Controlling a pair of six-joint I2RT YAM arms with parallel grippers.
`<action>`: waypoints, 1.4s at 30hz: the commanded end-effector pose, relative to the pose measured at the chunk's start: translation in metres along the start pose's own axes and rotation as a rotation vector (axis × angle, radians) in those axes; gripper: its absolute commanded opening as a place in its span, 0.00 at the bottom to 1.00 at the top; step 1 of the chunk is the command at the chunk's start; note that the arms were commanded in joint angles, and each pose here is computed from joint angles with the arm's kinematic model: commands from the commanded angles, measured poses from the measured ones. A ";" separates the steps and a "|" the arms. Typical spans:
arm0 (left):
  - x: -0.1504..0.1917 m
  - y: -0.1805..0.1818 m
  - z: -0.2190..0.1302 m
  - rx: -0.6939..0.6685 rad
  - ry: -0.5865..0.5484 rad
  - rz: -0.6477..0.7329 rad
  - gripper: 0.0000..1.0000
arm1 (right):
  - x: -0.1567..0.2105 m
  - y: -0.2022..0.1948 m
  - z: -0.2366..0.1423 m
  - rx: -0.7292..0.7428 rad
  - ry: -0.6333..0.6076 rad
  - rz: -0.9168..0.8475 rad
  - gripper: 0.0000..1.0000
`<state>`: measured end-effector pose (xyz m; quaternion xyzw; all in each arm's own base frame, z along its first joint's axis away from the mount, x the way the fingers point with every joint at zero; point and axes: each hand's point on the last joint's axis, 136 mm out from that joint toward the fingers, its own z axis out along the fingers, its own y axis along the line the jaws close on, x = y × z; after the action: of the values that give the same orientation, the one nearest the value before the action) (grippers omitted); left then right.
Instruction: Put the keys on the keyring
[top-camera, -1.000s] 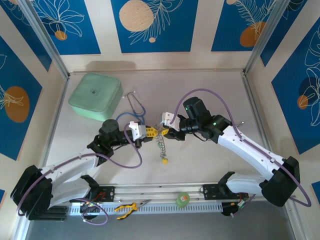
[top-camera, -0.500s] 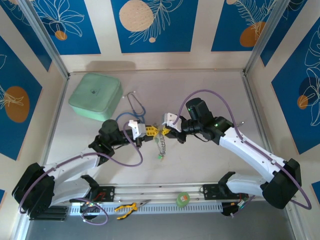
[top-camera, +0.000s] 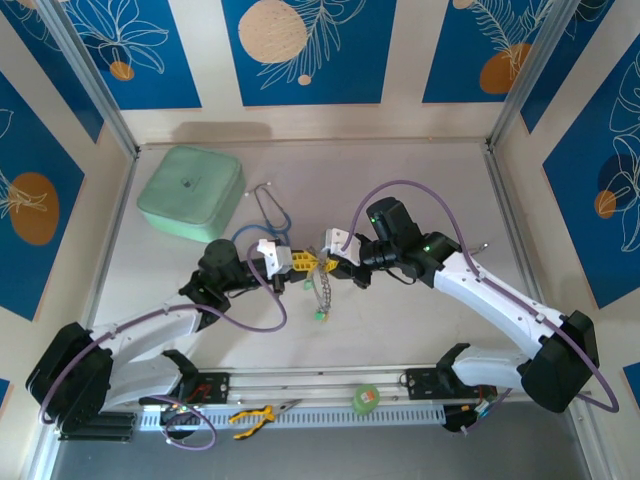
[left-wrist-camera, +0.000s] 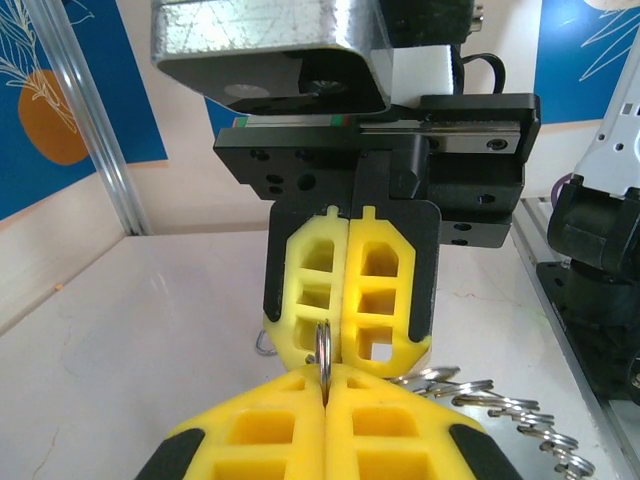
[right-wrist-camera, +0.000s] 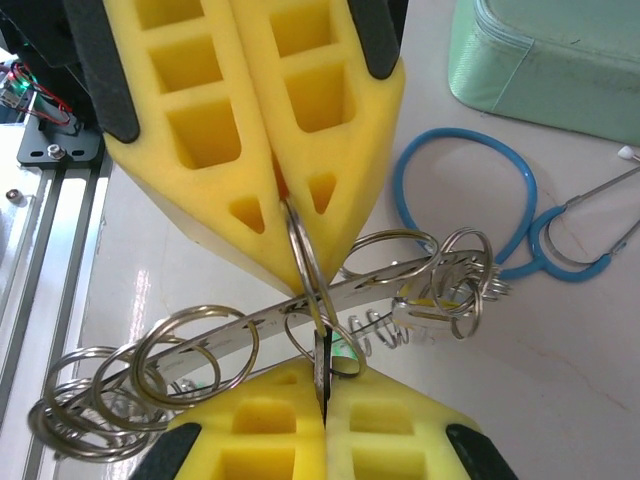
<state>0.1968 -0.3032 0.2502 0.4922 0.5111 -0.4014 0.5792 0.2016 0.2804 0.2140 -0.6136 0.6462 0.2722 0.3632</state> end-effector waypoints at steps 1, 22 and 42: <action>-0.034 0.000 -0.001 0.001 -0.114 0.078 0.00 | 0.004 0.004 -0.001 -0.021 0.028 0.017 0.00; -0.015 -0.011 0.004 0.077 -0.082 0.065 0.00 | -0.034 0.009 -0.040 -0.023 -0.224 -0.038 0.30; -0.022 -0.018 0.007 0.145 -0.112 0.026 0.00 | -0.040 0.012 -0.023 -0.109 -0.221 -0.049 0.15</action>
<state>0.1864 -0.3120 0.2455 0.5087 0.4868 -0.4414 0.5562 0.1887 0.2835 0.2482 -0.6064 0.5883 0.3549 0.4004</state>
